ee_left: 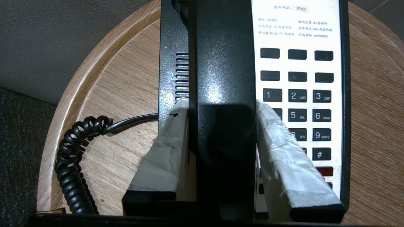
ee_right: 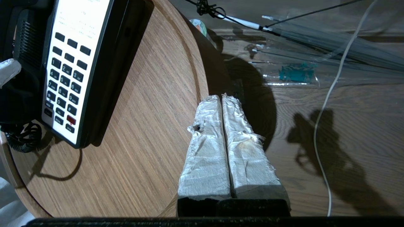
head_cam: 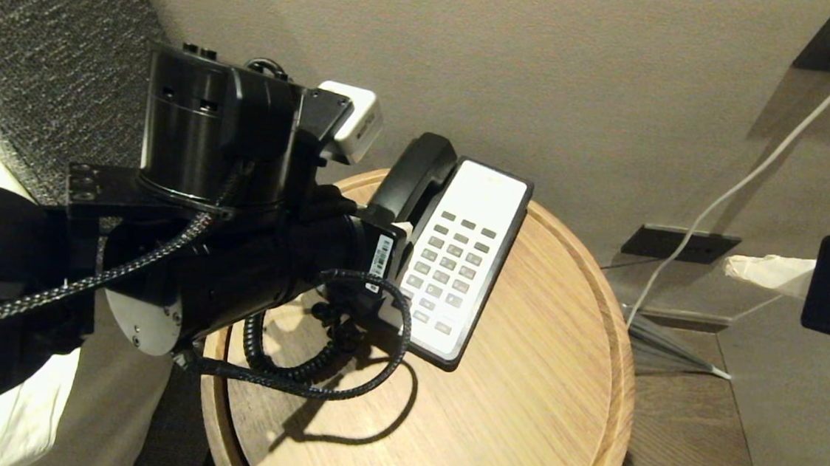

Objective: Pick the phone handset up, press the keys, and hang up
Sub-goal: Put the handset back

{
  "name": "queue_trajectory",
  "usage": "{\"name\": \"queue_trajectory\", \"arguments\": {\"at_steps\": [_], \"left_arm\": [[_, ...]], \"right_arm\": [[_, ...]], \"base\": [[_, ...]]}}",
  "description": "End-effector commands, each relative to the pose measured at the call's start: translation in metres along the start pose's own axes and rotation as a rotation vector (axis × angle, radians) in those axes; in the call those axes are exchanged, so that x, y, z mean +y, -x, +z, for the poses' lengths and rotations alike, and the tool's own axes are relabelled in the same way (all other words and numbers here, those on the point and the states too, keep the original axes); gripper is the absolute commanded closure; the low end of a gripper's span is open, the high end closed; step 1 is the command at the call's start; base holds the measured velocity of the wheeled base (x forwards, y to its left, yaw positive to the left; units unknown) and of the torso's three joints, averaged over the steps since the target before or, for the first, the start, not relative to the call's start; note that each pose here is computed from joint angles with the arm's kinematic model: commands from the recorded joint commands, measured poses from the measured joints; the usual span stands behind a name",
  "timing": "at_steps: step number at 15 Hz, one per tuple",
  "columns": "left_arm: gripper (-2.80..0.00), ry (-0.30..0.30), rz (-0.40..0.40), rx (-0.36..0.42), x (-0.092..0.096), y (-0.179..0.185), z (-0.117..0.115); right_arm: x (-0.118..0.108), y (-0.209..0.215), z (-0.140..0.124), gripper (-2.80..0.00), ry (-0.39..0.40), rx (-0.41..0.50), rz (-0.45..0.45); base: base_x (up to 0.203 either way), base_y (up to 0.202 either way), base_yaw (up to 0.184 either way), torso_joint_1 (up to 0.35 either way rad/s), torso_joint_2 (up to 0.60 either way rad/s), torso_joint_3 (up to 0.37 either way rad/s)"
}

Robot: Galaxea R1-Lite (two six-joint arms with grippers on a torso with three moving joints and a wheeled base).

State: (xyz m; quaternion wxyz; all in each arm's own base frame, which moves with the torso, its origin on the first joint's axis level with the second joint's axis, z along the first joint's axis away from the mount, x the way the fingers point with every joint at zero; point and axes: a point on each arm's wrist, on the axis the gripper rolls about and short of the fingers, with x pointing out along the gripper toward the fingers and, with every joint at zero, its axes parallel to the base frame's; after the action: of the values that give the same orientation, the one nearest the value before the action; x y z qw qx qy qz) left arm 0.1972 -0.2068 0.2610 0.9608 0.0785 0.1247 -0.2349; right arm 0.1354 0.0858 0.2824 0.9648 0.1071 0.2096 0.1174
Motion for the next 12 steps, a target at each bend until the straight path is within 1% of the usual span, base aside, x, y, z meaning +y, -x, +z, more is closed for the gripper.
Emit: {"name": "queue_trajectory", "arguments": {"at_steps": [1, 5, 6, 7, 12], "left_arm": [[0.0, -0.003, 0.006, 0.012, 0.0001, -0.003, -0.0024], [0.0, -0.01, -0.005, 0.026, 0.0005, -0.0025, -0.0072], [-0.38, -0.008, -0.004, 0.024, 0.0005, -0.0038, -0.0065], [-2.8, -0.006, 0.001, 0.018, 0.0012, -0.0046, -0.005], [-2.8, -0.001, 0.005, 0.004, 0.0029, -0.0024, -0.0029]], "right_arm": [[-0.0001, 0.0001, -0.0003, 0.0, -0.002, 0.001, -0.002], [0.0, -0.0004, -0.0003, 0.0, -0.002, 0.002, -0.001], [-0.0001, 0.0, -0.0003, 0.0, -0.002, 0.0, -0.002], [-0.0001, 0.0001, -0.0004, 0.0, -0.002, 0.002, -0.001], [-0.0016, 0.0009, -0.0031, 0.0, 0.0, 0.005, -0.005]], "base": [[0.0, 0.0, 0.0, 0.0, 0.0, 0.0], [0.0, 0.0, 0.0, 0.0, 0.0, 0.0], [0.0, 0.0, 0.0, 0.0, 0.0, 0.0], [0.0, 0.0, 0.0, 0.0, 0.0, 0.0], [0.0, 0.0, 0.0, 0.0, 0.0, 0.0]]}}
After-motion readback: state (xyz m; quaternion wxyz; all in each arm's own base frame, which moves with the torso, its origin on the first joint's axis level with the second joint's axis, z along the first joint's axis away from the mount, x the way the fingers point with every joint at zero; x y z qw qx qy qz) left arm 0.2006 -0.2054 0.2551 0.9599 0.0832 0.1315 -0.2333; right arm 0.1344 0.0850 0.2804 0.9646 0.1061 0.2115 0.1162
